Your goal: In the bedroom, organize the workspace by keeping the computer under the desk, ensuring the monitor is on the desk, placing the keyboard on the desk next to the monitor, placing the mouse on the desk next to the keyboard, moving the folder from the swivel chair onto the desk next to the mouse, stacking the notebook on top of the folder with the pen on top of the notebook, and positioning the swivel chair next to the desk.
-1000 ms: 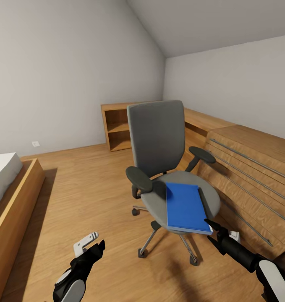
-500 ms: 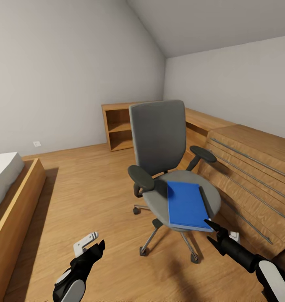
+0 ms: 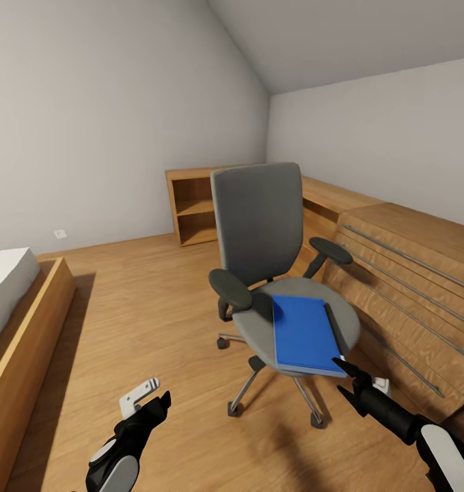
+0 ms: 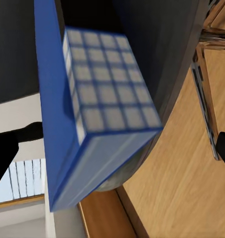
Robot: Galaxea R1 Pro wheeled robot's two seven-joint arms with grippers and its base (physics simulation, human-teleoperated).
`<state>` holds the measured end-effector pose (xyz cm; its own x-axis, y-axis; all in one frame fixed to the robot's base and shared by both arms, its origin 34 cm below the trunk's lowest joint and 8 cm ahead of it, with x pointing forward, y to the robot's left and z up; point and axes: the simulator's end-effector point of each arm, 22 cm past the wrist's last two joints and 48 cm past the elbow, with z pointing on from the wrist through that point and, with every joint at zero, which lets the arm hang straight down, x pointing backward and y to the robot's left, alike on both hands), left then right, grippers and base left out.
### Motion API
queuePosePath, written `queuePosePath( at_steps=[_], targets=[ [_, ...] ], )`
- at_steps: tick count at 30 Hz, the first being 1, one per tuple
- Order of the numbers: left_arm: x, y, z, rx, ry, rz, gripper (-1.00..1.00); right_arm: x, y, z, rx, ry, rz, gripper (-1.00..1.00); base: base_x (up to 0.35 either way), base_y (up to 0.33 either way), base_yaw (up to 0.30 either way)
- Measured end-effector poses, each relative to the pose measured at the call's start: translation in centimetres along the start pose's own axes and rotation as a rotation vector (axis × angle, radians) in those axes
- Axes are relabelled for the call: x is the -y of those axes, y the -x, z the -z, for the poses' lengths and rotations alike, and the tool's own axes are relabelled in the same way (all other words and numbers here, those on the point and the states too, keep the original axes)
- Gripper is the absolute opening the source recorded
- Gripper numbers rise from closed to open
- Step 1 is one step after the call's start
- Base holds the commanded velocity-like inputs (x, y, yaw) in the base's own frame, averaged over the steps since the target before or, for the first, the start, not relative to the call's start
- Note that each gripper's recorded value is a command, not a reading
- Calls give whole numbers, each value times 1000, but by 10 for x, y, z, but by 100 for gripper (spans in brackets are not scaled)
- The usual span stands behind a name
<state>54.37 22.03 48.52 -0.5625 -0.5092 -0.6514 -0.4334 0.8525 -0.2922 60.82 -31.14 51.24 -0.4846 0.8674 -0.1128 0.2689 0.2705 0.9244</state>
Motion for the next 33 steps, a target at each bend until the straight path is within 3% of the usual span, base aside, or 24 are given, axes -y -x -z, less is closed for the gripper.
queuePosePath(
  at_steps=[24, 25, 33],
  targets=[
    [1, 0, 0, 0, -2, 1, 100, 0, 0, 0, 0, -1, 3, 100, 18, 0, 0],
    [0, 0, 0, 0, -1, 0, 100, 0, 0, 0, 0, -1, 3, -100, 0, 0, 0],
    [1, -1, 0, -2, -2, 1, 100, -1, 1, 0, 0, 4, 2, -100, 0, 0, 0]
  ],
)
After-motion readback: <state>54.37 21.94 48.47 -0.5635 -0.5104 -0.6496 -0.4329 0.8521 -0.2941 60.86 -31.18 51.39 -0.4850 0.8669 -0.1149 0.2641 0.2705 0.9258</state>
